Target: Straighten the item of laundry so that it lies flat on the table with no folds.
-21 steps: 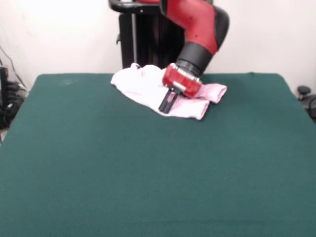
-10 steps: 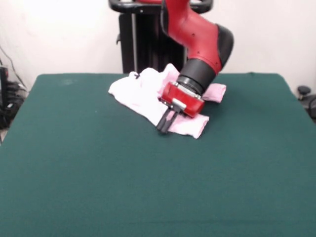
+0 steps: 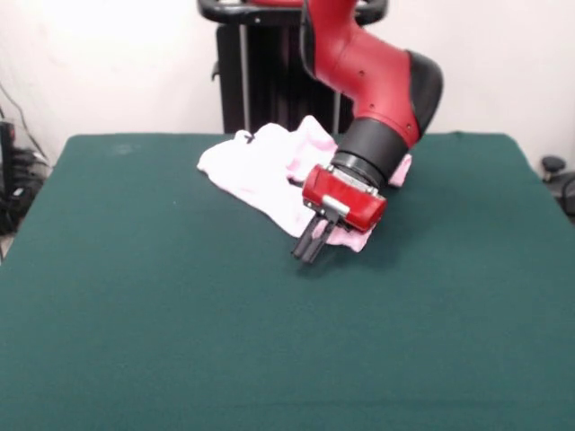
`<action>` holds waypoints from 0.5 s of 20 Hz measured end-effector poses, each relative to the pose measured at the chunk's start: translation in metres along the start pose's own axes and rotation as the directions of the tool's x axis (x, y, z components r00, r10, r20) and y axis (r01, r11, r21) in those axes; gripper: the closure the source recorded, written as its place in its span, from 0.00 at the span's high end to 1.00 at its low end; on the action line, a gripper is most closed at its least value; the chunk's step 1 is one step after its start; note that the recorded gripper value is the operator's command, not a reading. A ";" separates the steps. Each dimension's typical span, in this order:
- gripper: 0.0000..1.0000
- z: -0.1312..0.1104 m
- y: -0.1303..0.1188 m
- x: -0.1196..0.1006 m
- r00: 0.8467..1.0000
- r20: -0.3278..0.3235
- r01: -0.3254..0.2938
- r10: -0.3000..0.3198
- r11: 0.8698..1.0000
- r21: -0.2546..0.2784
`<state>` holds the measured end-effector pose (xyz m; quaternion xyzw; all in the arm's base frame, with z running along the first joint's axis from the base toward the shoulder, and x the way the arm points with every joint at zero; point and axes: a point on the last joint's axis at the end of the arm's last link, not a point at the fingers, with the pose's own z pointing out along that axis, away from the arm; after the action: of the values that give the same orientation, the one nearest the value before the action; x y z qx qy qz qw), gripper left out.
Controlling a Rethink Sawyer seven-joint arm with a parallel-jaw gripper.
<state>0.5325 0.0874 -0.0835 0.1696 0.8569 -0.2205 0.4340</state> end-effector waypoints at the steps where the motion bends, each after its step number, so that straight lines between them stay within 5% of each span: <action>1: 0.00 0.002 0.003 -0.005 1.000 -0.004 -0.018 0.018 1.000 0.011; 10: 0.00 -0.005 0.035 -0.046 0.984 -0.070 -0.160 0.166 0.984 0.083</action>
<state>0.5715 0.1151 -0.0514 0.2641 0.8470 -0.2107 0.4104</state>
